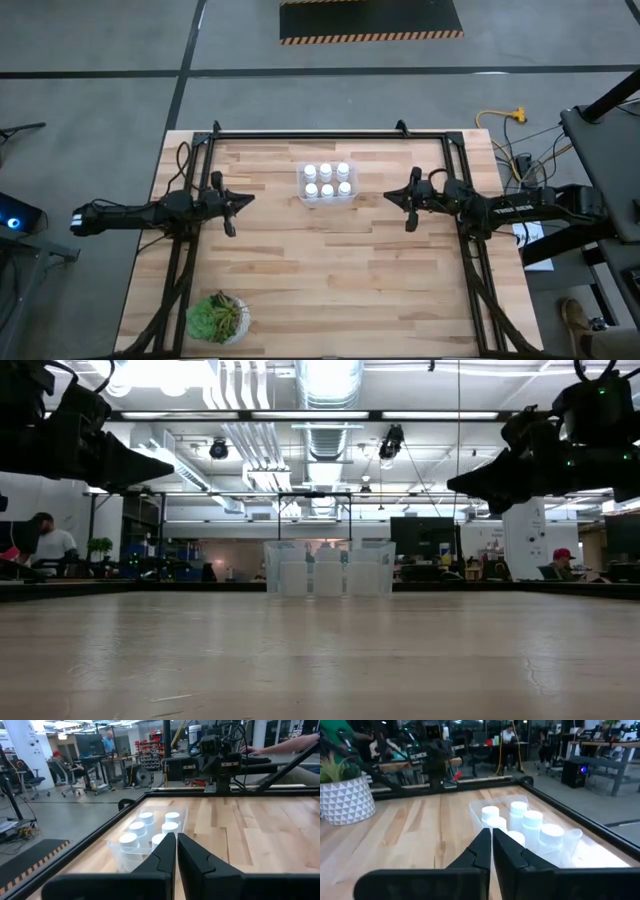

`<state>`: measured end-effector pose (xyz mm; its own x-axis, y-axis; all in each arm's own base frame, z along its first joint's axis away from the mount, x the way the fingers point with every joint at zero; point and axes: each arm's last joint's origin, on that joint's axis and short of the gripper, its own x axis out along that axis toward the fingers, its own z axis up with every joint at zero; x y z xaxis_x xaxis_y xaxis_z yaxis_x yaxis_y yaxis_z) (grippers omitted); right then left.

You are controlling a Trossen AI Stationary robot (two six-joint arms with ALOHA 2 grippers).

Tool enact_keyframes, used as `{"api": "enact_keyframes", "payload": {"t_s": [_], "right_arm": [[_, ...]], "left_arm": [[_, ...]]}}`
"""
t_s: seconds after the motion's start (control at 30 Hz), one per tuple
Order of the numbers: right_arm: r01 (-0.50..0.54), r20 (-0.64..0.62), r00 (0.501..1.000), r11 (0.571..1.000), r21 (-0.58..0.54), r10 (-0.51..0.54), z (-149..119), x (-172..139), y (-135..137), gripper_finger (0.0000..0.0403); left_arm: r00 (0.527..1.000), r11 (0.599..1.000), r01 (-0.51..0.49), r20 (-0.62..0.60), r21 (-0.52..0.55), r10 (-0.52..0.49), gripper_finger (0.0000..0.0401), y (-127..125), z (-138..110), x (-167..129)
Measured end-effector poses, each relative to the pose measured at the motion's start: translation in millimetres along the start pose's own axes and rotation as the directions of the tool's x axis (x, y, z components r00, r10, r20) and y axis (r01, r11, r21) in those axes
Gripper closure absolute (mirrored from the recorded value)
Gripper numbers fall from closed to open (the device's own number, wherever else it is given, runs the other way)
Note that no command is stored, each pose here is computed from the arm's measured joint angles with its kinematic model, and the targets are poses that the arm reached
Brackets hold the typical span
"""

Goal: Pick and place pill bottles into a basket
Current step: Return to Home Position

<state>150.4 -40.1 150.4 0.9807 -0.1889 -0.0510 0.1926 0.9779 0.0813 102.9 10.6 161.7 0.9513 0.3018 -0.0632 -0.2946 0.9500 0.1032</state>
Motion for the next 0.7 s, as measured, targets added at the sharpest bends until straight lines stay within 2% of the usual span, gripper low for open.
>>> {"api": "enact_keyframes", "payload": {"t_s": [0.17, 0.23, 0.47, 0.7], "right_arm": [[0.09, -0.049, 0.995, 0.996, -0.003, -0.09, -5, 0, -3, 0.0394], [0.091, -0.056, 0.994, 0.996, -0.005, -0.091, -6, 0, -3, 0.0394], [0.054, -0.034, 0.998, 0.998, -0.032, -0.055, -4, 0, 1, 0.0394], [-0.017, 0.097, 0.995, 0.999, -0.05, 0.022, 11, -3, 6, 0.0394]], "left_arm": [[1.0, 1.0, -0.011, -0.014, 0.014, 0.011, 0.0401, 0, -1, 1], [1.0, 1.0, -0.022, -0.021, 0.019, 0.022, 0.0401, 0, -2, 1], [0.999, 0.999, -0.034, -0.028, 0.035, 0.035, 0.0401, 1, -2, 1], [0.999, 0.999, -0.034, -0.028, 0.035, 0.035, 0.0401, 1, -2, 1]]}}
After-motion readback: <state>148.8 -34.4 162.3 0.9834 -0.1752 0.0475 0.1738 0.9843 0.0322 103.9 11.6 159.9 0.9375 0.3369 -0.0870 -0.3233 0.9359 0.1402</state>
